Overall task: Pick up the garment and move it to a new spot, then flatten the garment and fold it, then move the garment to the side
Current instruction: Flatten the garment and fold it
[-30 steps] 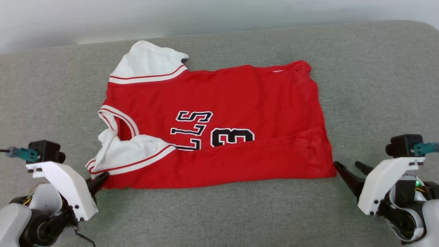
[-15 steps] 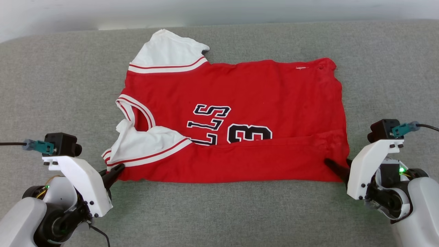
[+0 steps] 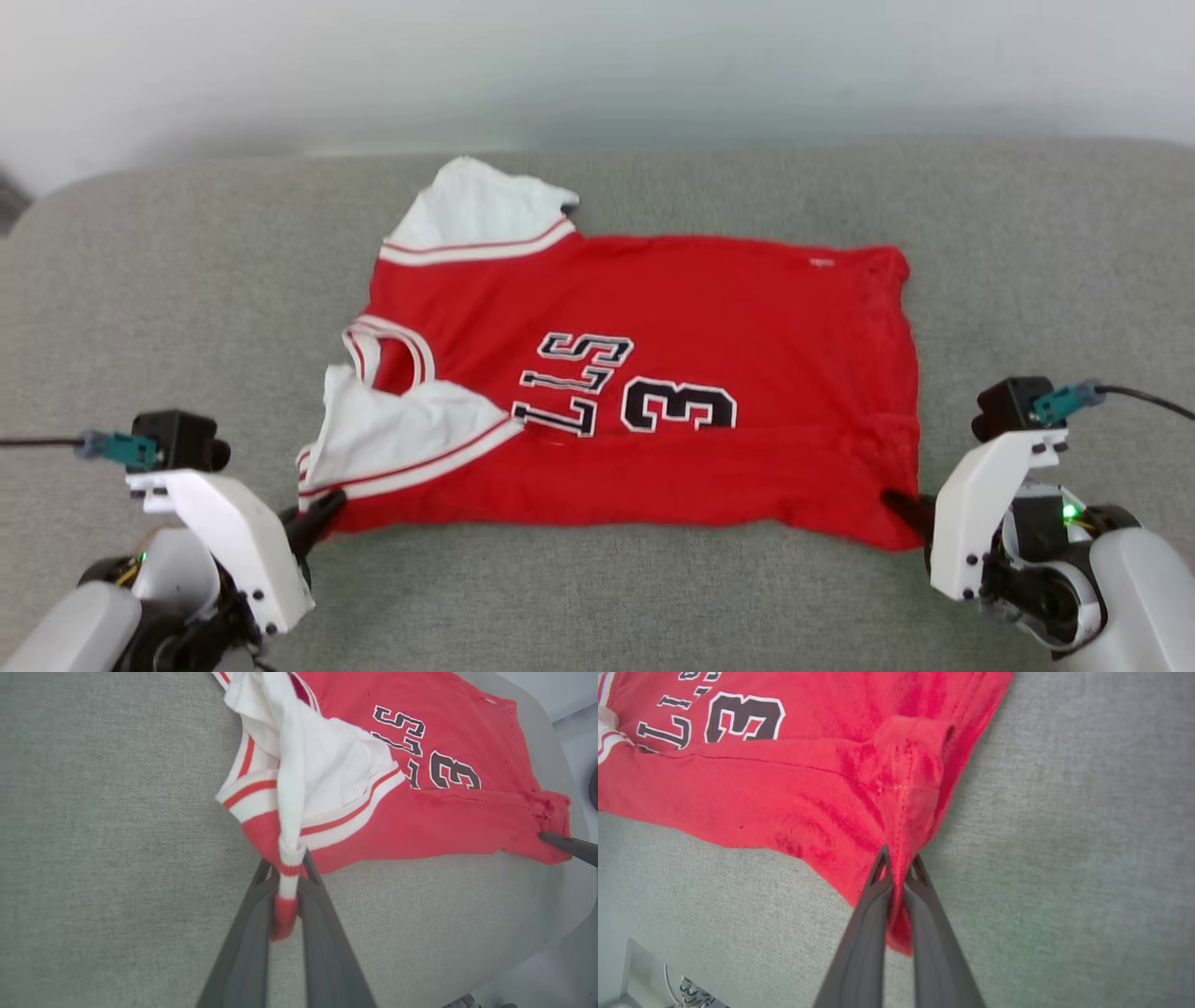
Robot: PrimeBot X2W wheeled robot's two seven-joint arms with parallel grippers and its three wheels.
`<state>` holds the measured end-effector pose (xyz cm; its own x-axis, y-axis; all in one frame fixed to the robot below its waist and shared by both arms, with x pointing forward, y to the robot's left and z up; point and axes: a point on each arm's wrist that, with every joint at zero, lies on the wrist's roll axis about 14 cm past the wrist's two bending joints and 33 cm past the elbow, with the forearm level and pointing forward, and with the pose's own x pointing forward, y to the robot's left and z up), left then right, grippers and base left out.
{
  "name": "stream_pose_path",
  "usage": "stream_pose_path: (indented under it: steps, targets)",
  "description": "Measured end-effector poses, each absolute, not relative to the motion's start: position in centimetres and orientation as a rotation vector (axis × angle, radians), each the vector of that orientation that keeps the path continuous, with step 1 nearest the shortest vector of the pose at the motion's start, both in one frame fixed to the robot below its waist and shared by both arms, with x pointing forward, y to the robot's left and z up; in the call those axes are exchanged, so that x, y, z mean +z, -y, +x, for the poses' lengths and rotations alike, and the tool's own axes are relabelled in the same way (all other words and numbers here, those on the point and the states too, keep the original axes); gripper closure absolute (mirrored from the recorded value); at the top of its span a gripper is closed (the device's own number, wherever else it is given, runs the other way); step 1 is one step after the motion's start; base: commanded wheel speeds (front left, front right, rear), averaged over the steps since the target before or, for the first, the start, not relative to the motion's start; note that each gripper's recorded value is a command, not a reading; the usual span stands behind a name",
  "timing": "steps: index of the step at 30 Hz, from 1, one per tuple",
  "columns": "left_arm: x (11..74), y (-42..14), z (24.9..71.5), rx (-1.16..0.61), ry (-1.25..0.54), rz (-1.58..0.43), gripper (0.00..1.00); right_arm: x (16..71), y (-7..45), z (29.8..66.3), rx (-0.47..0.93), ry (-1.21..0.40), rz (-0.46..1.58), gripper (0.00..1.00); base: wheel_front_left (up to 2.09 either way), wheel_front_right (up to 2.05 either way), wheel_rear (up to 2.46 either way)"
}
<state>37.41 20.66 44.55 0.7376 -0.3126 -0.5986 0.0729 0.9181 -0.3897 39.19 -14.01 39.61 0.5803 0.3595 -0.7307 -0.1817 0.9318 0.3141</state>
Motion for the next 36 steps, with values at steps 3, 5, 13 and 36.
stream_pose_path:
  steps: [3, 5, 13, 36]
  targets:
    - [44.8, -21.0, 35.9, -0.200, -0.704, -0.362, 1.00, 40.4, 13.9, 38.2, 0.331, -0.885, 0.210, 1.00, 0.00, 0.00, 0.00]
    - [44.9, -21.1, 34.9, -0.189, -0.705, -0.370, 1.00, 40.8, 14.0, 37.6, 0.336, -0.878, 0.206, 1.00, 0.00, 0.00, 0.00]
    - [42.6, -20.4, 31.6, -0.165, -0.784, -0.434, 1.00, 39.8, 14.9, 35.1, 0.312, -0.928, 0.217, 1.00, 0.00, 0.00, 0.00]
    - [51.4, -22.7, 41.4, -0.086, -0.264, -0.249, 0.00, 50.5, 18.2, 40.0, 0.104, -0.162, 0.176, 0.00, 0.00, 0.00, 0.00]
